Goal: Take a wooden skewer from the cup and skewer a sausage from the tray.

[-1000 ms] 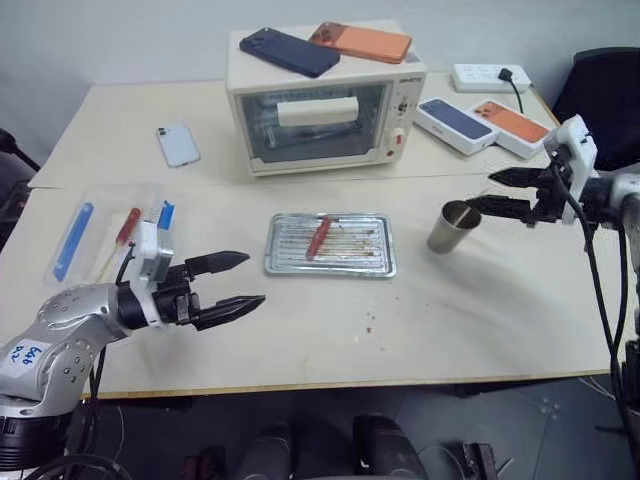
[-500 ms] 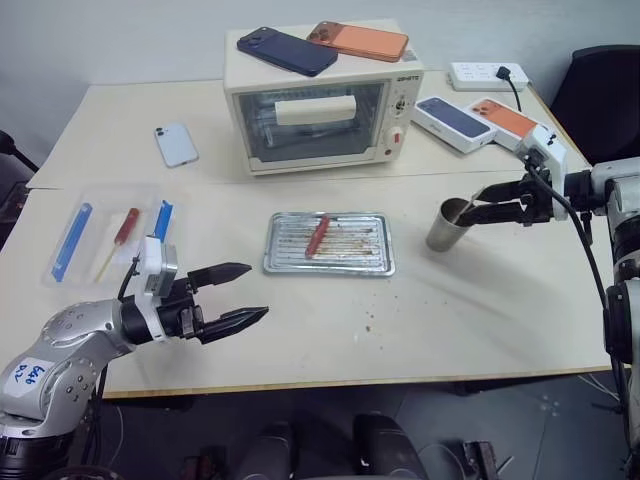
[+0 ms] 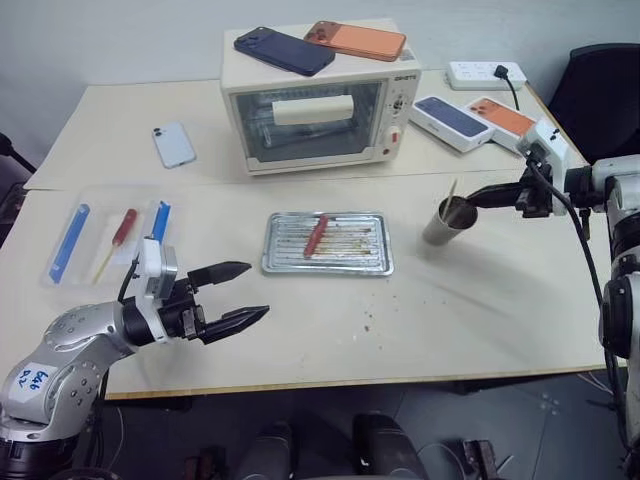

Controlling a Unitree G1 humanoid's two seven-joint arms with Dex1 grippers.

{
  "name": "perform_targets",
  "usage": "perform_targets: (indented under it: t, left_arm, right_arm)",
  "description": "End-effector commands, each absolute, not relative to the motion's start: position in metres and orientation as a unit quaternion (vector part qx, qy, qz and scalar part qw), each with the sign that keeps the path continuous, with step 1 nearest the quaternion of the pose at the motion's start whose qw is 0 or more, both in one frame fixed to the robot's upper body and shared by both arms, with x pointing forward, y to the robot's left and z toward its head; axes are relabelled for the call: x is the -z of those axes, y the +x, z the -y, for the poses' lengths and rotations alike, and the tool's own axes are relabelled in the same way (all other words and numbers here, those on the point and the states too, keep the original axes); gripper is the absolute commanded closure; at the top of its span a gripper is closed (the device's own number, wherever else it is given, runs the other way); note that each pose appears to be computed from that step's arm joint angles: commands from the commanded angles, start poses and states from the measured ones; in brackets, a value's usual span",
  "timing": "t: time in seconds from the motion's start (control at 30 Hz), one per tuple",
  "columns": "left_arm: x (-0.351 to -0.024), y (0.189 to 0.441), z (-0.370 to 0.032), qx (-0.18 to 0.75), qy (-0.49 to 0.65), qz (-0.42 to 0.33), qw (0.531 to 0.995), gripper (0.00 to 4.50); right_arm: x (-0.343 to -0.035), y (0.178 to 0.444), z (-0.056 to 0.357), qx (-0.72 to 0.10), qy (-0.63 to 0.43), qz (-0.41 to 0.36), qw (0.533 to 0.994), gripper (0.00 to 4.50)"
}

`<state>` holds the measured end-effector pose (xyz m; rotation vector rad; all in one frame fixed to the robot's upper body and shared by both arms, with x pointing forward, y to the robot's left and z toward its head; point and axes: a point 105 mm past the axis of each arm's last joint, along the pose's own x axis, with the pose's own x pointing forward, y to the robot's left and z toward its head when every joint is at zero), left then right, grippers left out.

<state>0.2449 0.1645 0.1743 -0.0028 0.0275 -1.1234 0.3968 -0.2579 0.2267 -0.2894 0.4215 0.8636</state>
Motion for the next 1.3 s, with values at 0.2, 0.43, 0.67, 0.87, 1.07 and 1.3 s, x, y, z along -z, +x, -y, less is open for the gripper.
perform_targets:
  t: [0.2, 0.43, 0.67, 0.87, 1.07, 1.3]
  left_arm:
    - [-0.179, 0.246, -0.167, 0.531, 0.014, 0.005, 0.847, 0.0]
    - [-0.178, 0.246, -0.166, 0.53, 0.014, 0.007, 0.848, 0.0]
    - [-0.177, 0.246, -0.167, 0.527, 0.014, 0.006, 0.85, 0.0]
    - [-0.177, 0.247, -0.166, 0.527, 0.013, 0.006, 0.85, 0.0]
    - [-0.178, 0.247, -0.166, 0.527, 0.015, 0.009, 0.85, 0.0]
    - [-0.179, 0.245, -0.167, 0.521, 0.016, 0.009, 0.854, 0.0]
  right_arm:
    - [-0.247, 0.403, 0.257, -0.397, -0.132, -0.167, 0.893, 4.29]
    - [-0.235, 0.407, 0.255, -0.388, -0.159, -0.174, 0.891, 2.57]
    - [-0.246, 0.41, 0.252, -0.386, -0.164, -0.153, 0.895, 1.81]
    - [-0.248, 0.415, 0.244, -0.384, -0.168, -0.147, 0.896, 1.81]
    - [-0.245, 0.422, 0.237, -0.377, -0.169, -0.138, 0.9, 1.81]
    - [-0.247, 0.419, 0.234, -0.395, -0.168, -0.138, 0.893, 3.14]
